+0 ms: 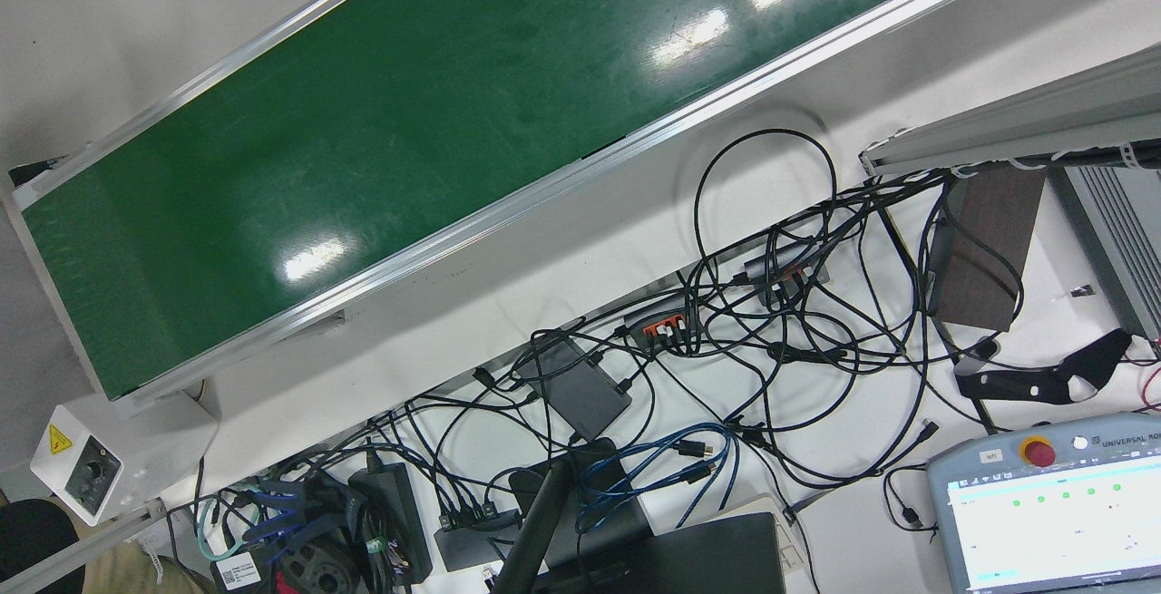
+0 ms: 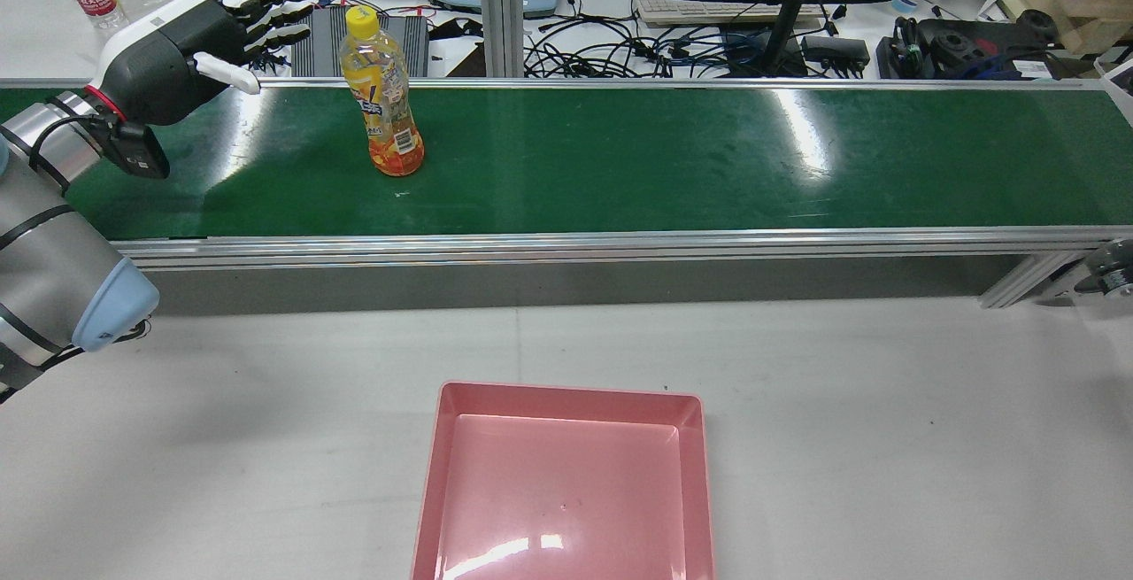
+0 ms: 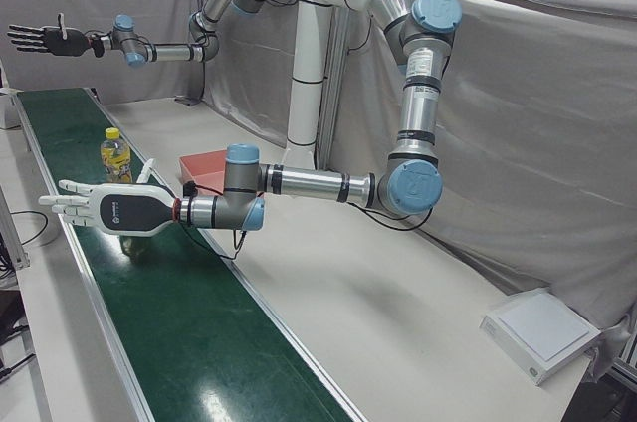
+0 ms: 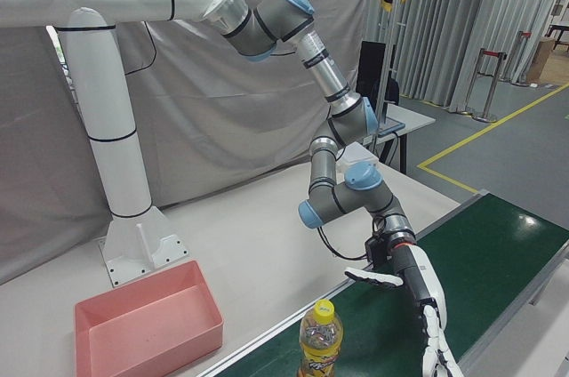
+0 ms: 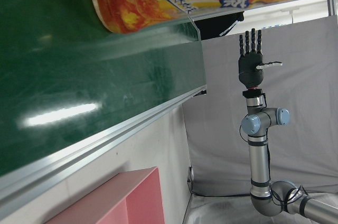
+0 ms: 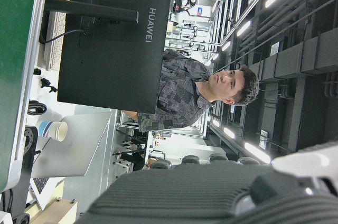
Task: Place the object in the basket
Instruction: 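Move the left hand over the conveyor toward the orange-labelled bottle, then close the left hand around the bottle's upper body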
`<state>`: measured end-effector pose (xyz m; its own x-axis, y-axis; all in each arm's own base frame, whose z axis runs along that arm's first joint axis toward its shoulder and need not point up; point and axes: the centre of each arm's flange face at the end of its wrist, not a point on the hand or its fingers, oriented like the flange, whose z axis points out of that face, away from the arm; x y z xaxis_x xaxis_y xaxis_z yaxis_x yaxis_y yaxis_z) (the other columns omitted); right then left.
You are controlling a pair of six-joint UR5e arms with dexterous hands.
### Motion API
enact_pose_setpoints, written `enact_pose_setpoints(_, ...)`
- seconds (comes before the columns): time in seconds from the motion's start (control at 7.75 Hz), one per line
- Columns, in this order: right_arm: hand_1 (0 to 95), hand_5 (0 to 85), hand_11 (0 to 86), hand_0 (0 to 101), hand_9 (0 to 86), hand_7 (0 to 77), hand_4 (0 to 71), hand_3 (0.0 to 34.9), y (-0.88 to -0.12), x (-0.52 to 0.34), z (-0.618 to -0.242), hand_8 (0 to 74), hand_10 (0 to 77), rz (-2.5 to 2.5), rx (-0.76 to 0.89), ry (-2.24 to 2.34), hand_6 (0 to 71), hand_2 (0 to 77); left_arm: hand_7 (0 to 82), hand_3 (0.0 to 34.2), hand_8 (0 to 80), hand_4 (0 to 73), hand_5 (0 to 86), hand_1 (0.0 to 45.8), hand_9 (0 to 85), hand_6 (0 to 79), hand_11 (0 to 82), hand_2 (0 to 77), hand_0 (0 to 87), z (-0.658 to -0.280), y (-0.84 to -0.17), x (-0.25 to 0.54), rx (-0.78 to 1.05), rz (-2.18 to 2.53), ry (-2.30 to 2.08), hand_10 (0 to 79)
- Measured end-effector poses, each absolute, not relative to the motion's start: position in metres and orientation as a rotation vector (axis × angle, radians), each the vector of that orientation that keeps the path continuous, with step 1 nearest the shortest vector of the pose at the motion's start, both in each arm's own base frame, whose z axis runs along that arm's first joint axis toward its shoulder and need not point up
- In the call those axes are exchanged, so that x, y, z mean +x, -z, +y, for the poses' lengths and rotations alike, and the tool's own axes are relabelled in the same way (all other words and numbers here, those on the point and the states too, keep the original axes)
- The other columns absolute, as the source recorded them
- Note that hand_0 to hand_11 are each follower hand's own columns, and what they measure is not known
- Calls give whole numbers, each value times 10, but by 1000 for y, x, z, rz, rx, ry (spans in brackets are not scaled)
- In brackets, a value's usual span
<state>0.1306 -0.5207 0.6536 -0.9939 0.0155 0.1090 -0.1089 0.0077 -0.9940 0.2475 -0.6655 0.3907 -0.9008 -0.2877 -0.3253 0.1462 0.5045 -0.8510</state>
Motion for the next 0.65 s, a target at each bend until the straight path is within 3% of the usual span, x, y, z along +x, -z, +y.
enact_pose_setpoints(0.65, 0, 0, 0, 3, 0, 5, 0, 3, -653, 131, -521, 0, 0, -2166, 101, -2150, 0, 5, 5, 0, 65, 169, 153, 27, 131, 0, 142, 0, 473, -654, -346, 308, -177, 2317, 1297, 82)
